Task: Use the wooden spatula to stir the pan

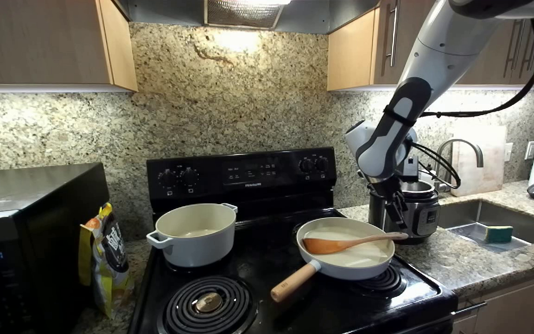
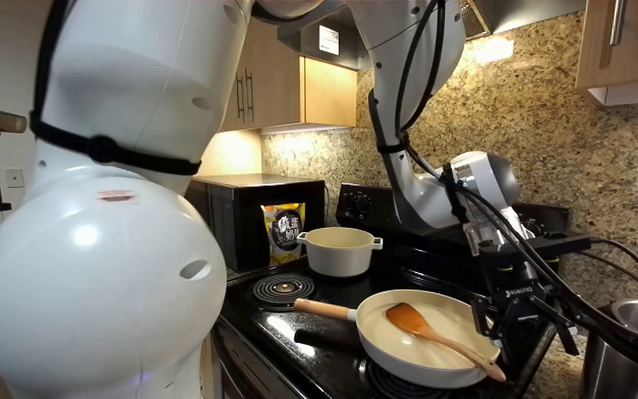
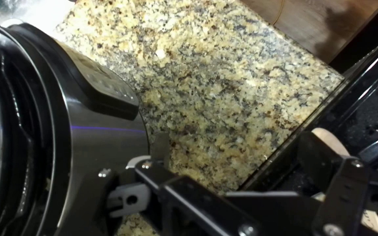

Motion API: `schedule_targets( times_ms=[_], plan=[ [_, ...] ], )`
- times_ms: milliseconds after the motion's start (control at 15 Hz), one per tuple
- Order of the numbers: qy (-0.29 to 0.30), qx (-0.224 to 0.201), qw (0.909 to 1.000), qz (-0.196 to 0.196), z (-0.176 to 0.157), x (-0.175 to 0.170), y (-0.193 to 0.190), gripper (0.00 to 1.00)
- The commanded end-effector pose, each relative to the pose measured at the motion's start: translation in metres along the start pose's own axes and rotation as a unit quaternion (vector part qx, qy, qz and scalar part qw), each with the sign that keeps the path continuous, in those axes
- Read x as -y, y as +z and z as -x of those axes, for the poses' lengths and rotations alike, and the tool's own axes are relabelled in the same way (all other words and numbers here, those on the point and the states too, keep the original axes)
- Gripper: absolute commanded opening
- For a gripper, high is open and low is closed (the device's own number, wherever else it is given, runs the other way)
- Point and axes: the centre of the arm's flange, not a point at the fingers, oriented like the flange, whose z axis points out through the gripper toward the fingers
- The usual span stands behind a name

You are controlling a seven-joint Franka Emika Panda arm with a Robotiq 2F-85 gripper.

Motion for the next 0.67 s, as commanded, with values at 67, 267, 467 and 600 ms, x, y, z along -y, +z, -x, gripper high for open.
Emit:
schedule_targets(
  times_ms=[67,267,467,600],
  plan=[
    [-0.027,0.002,0.9995,-0.015,0.011,0.011,-0.008,1.0],
    [-0.027,0.016,0.9995,-0.009,0.021,0.01,-0.025,1.0],
    [-0.035,0.018,0.9992,-0.002,0.028,0.017,-0.041,1.0],
    [-0.046,0.015,0.9988,0.001,0.028,0.024,-0.045,1.0]
  ],
)
